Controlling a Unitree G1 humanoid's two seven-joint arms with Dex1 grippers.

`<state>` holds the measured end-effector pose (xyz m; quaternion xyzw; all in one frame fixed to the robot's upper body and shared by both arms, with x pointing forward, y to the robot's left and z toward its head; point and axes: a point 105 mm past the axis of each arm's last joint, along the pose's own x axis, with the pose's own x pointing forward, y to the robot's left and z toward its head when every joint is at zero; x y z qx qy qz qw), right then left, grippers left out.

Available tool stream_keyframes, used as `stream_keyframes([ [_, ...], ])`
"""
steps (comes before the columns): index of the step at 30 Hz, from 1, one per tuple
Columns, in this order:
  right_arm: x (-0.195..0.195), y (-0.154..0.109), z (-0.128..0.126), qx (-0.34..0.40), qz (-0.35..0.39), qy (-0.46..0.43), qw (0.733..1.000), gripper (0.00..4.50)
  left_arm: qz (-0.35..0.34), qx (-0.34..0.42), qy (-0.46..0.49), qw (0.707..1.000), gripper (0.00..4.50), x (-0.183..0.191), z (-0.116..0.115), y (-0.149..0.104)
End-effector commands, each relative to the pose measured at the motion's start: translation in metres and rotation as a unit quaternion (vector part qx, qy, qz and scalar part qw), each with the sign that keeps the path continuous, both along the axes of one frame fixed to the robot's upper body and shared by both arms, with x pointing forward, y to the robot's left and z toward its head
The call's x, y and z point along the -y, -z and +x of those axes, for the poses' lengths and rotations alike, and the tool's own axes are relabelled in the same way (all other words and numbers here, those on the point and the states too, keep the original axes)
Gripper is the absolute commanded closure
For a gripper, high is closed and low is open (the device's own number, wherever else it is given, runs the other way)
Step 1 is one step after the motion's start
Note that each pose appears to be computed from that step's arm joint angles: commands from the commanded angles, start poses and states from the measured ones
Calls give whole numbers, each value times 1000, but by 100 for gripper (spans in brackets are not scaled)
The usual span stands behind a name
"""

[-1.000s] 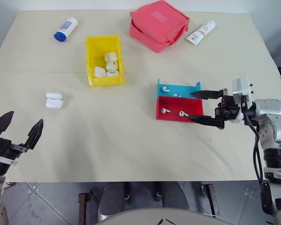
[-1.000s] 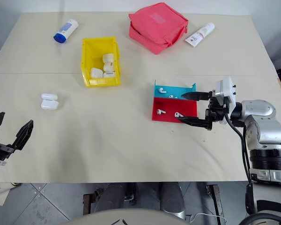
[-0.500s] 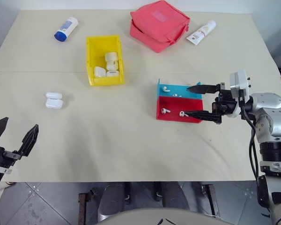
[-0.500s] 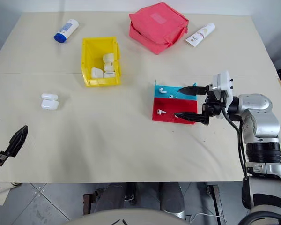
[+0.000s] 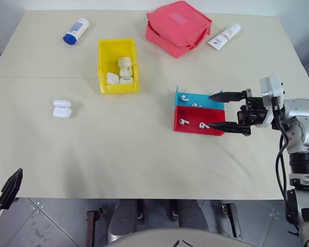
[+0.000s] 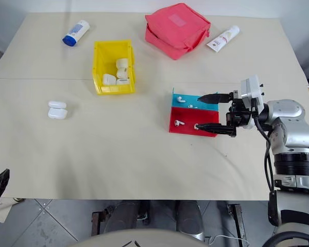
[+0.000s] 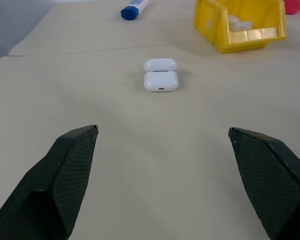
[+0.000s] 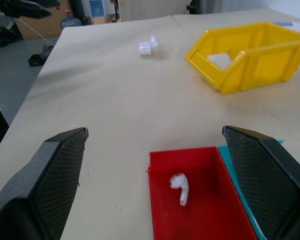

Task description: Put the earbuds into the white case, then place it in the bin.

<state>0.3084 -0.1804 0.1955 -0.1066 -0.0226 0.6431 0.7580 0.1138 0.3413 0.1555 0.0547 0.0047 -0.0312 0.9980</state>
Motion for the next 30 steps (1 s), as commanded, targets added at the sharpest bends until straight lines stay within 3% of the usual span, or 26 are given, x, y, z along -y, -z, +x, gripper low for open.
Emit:
stream_keyframes([
  [1, 2, -4, -10, 9, -7, -35, 999, 0, 8, -1, -13, 1000, 5, -5, -12, -6],
  [4, 3, -4, -9, 10, -6, -26, 1000, 0, 6, -6, -12, 1000, 5, -5, -16, -5],
  [7, 1, -5, -7, 13, -2, -25, 1000, 0, 14, 1, -3, 1000, 5, -5, -4, -6],
  [16, -4, -12, -9, 20, 8, -47, 999, 0, 36, 41, -27, 998, 5, -14, 82, -24],
  [23, -3, -22, -14, 39, 52, -32, 997, 0, 8, -13, -19, 1000, 5, -11, 137, -21],
  [30, -3, -18, -16, 37, 49, -19, 998, 0, -18, -93, -4, 995, 5, -8, 172, -7],
])
